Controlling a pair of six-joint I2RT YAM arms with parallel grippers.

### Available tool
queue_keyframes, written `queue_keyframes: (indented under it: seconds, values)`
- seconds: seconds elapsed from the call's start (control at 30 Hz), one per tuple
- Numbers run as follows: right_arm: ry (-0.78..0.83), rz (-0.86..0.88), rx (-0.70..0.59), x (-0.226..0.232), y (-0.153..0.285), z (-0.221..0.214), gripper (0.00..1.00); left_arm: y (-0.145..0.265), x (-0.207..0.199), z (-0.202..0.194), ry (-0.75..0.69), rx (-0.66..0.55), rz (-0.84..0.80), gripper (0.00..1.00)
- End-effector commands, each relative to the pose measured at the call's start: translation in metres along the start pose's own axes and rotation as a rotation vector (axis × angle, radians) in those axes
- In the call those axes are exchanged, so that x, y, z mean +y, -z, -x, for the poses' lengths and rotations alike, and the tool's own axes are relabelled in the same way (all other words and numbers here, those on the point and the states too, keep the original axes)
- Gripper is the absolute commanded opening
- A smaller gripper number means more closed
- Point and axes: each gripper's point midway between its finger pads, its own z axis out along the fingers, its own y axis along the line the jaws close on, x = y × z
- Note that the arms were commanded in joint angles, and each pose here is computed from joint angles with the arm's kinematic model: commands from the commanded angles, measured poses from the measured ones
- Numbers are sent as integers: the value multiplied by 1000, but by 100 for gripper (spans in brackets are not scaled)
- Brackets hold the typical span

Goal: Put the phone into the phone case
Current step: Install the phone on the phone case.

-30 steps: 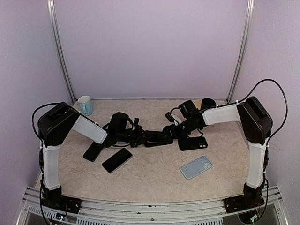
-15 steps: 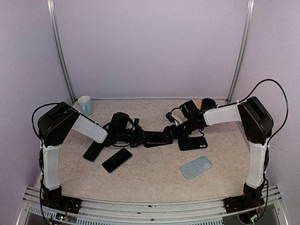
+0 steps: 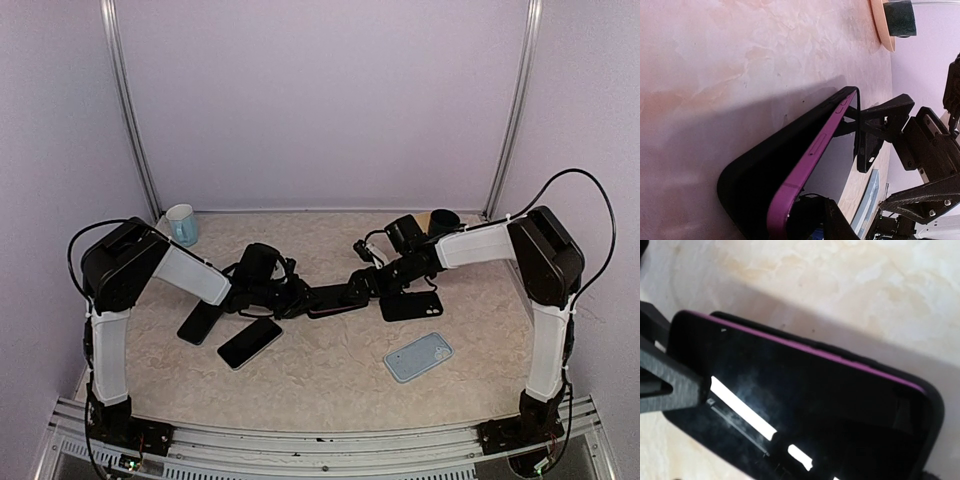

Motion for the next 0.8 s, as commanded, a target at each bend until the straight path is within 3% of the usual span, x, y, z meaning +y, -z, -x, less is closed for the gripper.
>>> queue_keyframes:
  seconds: [0.0, 0.77]
  values:
    - [26, 94, 7, 27, 8, -2, 100, 3, 60, -27, 31, 60, 229, 26]
    - [24, 94, 0, 27, 10, -2, 100, 16, 55, -15, -6, 19, 266, 42]
